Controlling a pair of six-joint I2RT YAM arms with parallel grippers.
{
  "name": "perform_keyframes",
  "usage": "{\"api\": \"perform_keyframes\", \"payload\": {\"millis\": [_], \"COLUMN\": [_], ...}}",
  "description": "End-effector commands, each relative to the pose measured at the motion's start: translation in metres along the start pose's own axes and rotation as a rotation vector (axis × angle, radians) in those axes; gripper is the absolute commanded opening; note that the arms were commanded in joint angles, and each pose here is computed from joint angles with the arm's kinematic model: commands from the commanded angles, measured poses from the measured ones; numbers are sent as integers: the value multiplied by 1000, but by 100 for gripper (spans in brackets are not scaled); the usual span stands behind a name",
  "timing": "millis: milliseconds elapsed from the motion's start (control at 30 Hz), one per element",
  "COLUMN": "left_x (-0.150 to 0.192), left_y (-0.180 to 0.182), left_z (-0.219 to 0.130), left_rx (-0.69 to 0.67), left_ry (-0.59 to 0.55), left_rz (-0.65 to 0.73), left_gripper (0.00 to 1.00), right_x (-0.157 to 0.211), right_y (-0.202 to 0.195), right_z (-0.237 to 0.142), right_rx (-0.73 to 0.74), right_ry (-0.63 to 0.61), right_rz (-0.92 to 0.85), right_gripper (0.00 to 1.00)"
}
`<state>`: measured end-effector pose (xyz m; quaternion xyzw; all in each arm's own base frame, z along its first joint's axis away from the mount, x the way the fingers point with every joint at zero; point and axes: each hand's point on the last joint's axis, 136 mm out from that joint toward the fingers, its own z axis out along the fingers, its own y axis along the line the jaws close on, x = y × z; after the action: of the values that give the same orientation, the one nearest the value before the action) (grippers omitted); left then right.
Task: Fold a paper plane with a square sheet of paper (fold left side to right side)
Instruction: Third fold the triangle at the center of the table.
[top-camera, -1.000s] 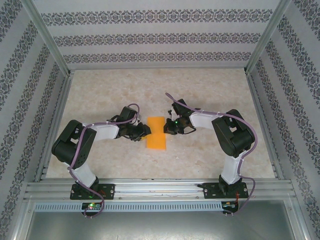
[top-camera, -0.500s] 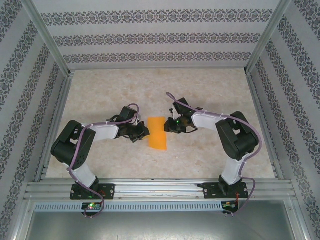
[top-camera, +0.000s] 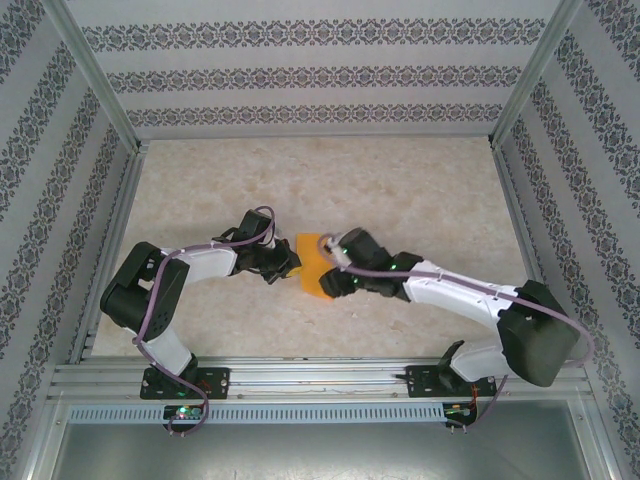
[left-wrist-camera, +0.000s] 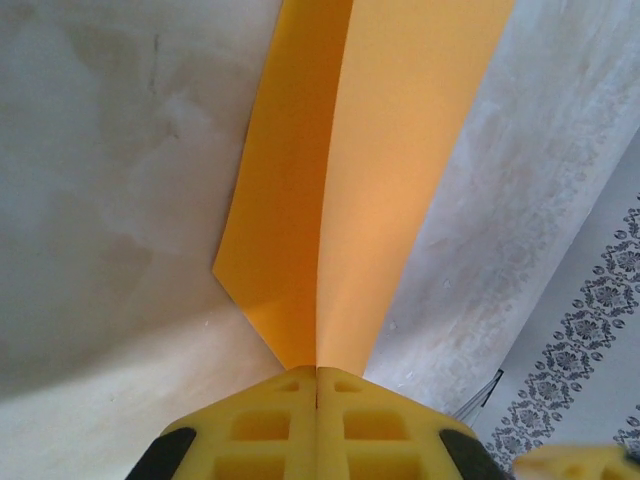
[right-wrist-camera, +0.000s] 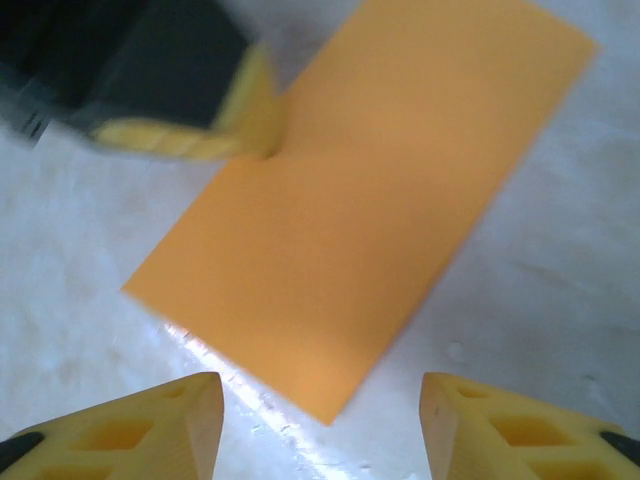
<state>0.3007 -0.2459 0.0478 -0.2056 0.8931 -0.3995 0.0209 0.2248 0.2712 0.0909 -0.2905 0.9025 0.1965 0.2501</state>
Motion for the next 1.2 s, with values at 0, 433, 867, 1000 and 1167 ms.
{"api": "perform_keyframes", "payload": {"millis": [0, 433, 867, 1000, 1167], "left_x": [3, 3, 6, 2, -14], "left_y": [-11, -9, -8, -12, -18], "left_z": [-1, 2, 1, -7, -32], "left_rx": [17, 9, -3, -11, -8], "left_ry": [15, 28, 40, 25, -24], "left_rz": [-13, -14, 2, 38, 77], "left_gripper": [0, 0, 4, 17, 31], "right_x": [13, 2, 3, 5, 8], "right_y": [0, 38, 41, 36, 36], "right_z": [9, 50, 62, 59, 53], "right_rx": [136, 159, 118, 101, 23], "right_ry": [20, 59, 92, 92, 92], "right_rz": [-199, -449, -398, -351, -281], "right_gripper": [59, 64, 9, 0, 0]}}
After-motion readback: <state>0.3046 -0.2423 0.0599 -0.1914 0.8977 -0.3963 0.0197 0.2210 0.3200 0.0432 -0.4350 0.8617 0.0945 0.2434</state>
